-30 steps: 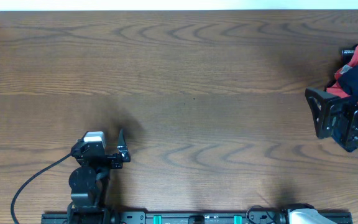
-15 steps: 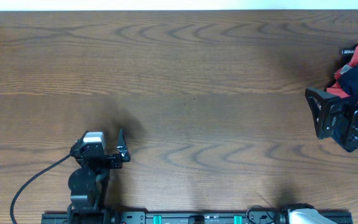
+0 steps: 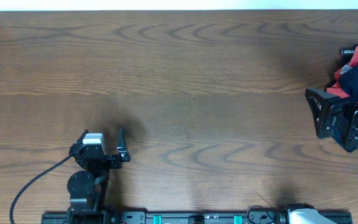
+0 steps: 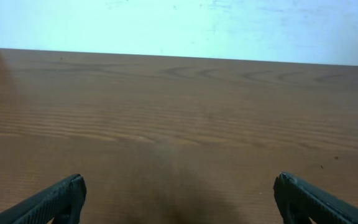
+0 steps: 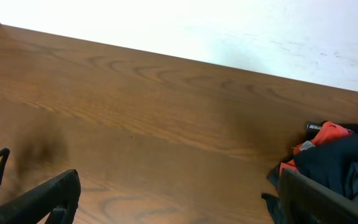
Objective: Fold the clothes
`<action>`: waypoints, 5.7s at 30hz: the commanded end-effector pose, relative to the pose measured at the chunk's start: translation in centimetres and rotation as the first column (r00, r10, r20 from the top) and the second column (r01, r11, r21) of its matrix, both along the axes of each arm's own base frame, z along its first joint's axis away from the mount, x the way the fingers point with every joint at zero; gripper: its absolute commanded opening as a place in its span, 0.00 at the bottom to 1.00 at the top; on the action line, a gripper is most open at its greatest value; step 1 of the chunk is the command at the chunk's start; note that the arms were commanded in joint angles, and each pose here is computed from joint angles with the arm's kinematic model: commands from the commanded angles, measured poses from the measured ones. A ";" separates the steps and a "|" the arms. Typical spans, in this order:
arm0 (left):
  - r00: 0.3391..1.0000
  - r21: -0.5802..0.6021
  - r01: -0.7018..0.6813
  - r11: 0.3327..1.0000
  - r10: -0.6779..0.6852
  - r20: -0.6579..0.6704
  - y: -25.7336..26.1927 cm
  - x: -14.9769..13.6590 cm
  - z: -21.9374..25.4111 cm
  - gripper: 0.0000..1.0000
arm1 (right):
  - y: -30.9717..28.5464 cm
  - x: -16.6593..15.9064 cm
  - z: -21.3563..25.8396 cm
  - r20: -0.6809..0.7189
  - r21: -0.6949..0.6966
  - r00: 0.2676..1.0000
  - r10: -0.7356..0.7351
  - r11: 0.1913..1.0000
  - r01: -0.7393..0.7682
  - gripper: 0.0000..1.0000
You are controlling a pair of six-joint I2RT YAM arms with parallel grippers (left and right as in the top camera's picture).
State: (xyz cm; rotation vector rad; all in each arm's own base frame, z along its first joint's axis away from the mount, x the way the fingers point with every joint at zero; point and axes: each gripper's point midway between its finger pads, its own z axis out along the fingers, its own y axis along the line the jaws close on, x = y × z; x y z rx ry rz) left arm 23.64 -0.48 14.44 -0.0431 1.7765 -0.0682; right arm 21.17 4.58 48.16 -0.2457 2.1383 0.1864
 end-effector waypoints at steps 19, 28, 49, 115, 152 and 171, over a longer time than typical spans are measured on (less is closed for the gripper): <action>0.999 0.017 -0.033 0.999 0.033 -0.027 0.7 0.0 -1.3 0.98 | 0.1 -0.2 0.1 0.001 0.009 1.000 -0.003 1.000 0.003 0.99; 0.999 0.016 -0.033 0.999 0.033 -0.027 0.7 0.0 -1.3 0.98 | 0.1 -0.2 0.1 0.001 0.009 1.000 -0.004 1.000 0.004 0.99; 0.999 0.016 -0.033 0.999 0.033 -0.027 0.7 0.0 -1.3 0.98 | -0.6 0.0 0.1 0.011 -0.027 1.000 -0.029 0.999 0.030 0.99; 0.999 0.017 -0.033 0.999 0.033 -0.027 0.7 0.0 -1.3 0.98 | 4.5 0.6 -27.1 0.621 -0.076 0.739 0.260 0.959 -0.273 0.99; 0.999 0.016 -0.033 0.999 0.033 -0.027 0.7 0.0 -1.3 0.98 | -3.9 3.4 -32.4 0.433 0.232 0.850 -0.300 0.948 0.217 0.99; 0.999 0.017 -0.033 0.999 0.033 -0.027 0.7 0.0 -1.3 0.98 | -4.0 3.4 -32.5 0.457 0.153 0.849 -0.266 0.963 0.220 0.99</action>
